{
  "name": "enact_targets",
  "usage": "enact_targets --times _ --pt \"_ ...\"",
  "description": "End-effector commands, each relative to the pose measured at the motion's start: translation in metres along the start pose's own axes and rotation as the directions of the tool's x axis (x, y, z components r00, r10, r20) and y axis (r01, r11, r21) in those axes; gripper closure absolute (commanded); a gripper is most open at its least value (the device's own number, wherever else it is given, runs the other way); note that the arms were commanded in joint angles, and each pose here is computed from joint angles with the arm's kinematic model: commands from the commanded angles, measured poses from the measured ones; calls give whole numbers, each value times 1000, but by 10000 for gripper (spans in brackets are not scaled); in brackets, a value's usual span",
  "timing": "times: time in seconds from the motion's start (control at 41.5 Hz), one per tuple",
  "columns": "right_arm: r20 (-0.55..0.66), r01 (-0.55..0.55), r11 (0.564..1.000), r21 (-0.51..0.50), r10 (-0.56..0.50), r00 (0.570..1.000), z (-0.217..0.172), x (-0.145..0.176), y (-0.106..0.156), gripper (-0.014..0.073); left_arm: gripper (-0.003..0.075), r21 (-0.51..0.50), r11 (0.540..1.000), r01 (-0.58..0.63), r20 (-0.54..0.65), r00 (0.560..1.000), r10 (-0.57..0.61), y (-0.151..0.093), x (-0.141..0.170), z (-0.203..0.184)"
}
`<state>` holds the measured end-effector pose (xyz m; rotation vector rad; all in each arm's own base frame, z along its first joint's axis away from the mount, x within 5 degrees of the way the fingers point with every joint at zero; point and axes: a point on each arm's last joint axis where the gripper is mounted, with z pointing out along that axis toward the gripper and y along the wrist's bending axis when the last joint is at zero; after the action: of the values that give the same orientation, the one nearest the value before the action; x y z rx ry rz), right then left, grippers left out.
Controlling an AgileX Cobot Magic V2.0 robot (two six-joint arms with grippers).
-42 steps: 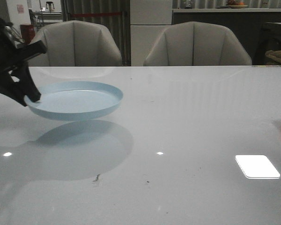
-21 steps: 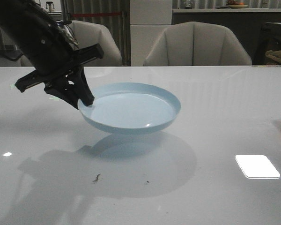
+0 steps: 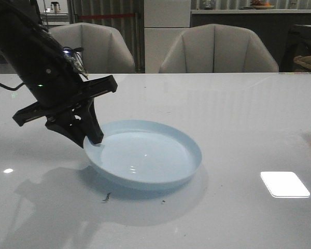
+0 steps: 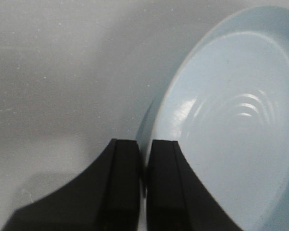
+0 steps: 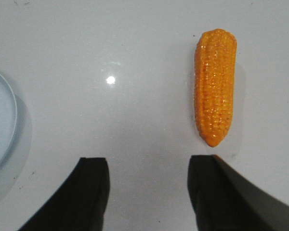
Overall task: Place corn on plate with both arms
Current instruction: 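Open the left gripper and lift it away from the plate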
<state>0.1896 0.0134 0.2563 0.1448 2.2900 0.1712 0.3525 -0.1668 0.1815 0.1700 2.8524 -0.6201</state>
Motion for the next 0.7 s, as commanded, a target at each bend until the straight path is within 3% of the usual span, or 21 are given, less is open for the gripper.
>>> enact_targets --times 0.0,0.12,0.433,0.53,0.674 --pt "99 3 1000 -11 -2 995 -6 -16 2 118 459 18 999 -29 89 996 27 -12 -7 -22" --pt "99 3 1000 -11 -2 995 -6 -16 2 118 329 6 999 -39 102 994 38 -12 -9 -22" --pt "99 3 1000 -11 -2 995 -6 -16 2 118 388 -19 992 -121 195 973 123 -22 -35 -57" --pt "99 3 1000 -11 -2 995 -6 -16 2 118 405 -103 974 -201 268 938 222 -25 -46 -82" --pt "99 3 1000 -11 -2 995 -6 -16 2 118 409 -273 920 -280 379 848 370 -22 -56 -127"
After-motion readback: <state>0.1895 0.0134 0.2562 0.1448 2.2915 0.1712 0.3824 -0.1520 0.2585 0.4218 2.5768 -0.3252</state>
